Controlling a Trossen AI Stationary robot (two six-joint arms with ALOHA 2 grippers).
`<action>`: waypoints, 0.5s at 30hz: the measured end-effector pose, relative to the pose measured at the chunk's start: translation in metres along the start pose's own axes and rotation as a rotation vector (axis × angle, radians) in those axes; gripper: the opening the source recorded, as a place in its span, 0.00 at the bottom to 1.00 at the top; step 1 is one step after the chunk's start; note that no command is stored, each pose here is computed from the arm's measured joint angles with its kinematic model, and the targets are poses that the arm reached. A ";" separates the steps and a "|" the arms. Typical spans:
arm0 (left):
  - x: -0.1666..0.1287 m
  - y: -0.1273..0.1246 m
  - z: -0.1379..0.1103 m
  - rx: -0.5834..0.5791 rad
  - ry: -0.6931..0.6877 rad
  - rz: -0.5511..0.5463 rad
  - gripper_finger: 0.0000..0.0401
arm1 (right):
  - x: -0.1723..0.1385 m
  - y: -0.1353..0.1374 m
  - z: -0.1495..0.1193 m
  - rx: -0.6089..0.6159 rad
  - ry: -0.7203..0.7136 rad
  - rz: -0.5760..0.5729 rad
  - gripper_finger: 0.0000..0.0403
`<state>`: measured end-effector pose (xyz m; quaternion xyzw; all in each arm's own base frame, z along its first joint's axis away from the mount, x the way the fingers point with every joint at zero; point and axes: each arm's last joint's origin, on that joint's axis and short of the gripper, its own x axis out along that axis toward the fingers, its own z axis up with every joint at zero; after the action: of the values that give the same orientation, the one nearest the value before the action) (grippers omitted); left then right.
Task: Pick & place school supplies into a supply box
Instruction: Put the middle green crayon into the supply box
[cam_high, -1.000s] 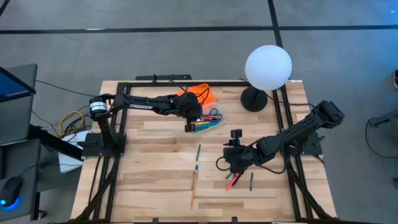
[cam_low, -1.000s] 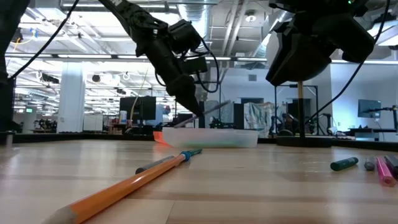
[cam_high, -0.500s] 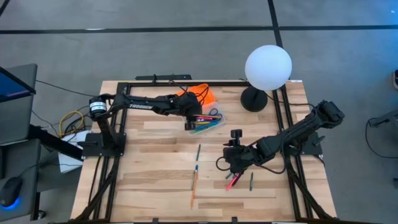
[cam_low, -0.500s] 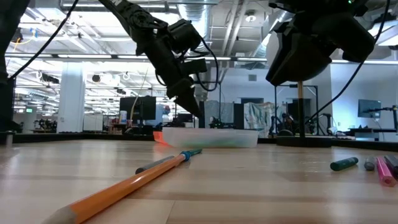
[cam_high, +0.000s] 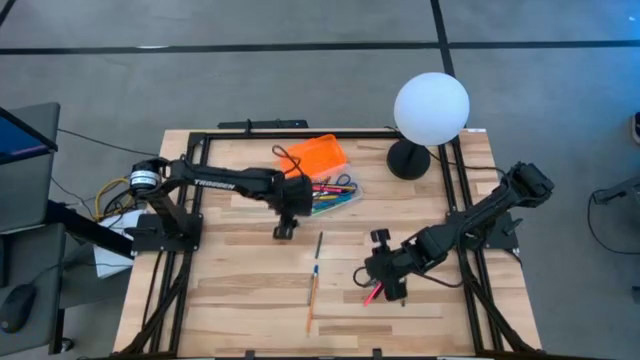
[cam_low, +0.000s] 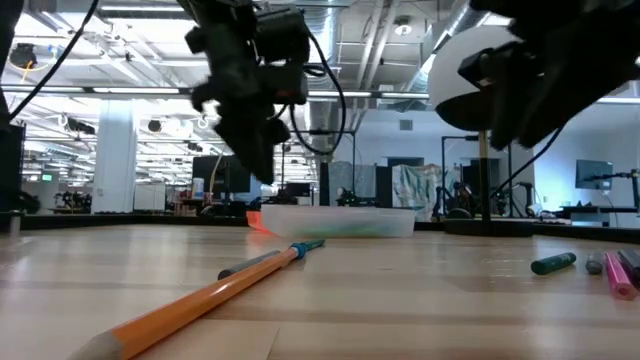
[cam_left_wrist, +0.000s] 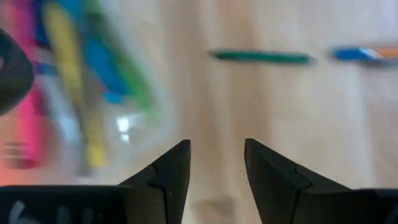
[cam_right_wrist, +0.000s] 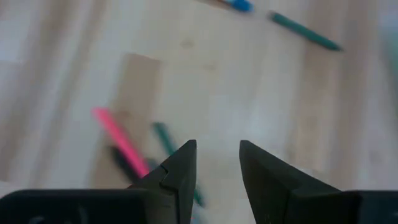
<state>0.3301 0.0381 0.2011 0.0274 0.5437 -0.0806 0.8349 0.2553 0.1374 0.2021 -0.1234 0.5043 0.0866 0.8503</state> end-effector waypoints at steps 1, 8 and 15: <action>0.001 -0.008 0.000 0.010 0.014 -0.018 0.37 | 0.001 0.004 0.000 -0.005 -0.017 0.029 0.29; 0.015 -0.060 -0.015 0.066 0.147 -0.095 0.37 | 0.015 0.020 -0.016 -0.028 -0.095 0.107 0.29; 0.019 -0.101 -0.039 0.039 0.223 -0.094 0.37 | 0.030 0.018 -0.033 -0.025 -0.119 0.106 0.29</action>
<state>0.2859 -0.0580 0.1723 0.0270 0.6324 -0.1264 0.7638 0.2374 0.1455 0.1584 -0.1017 0.4576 0.1448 0.8714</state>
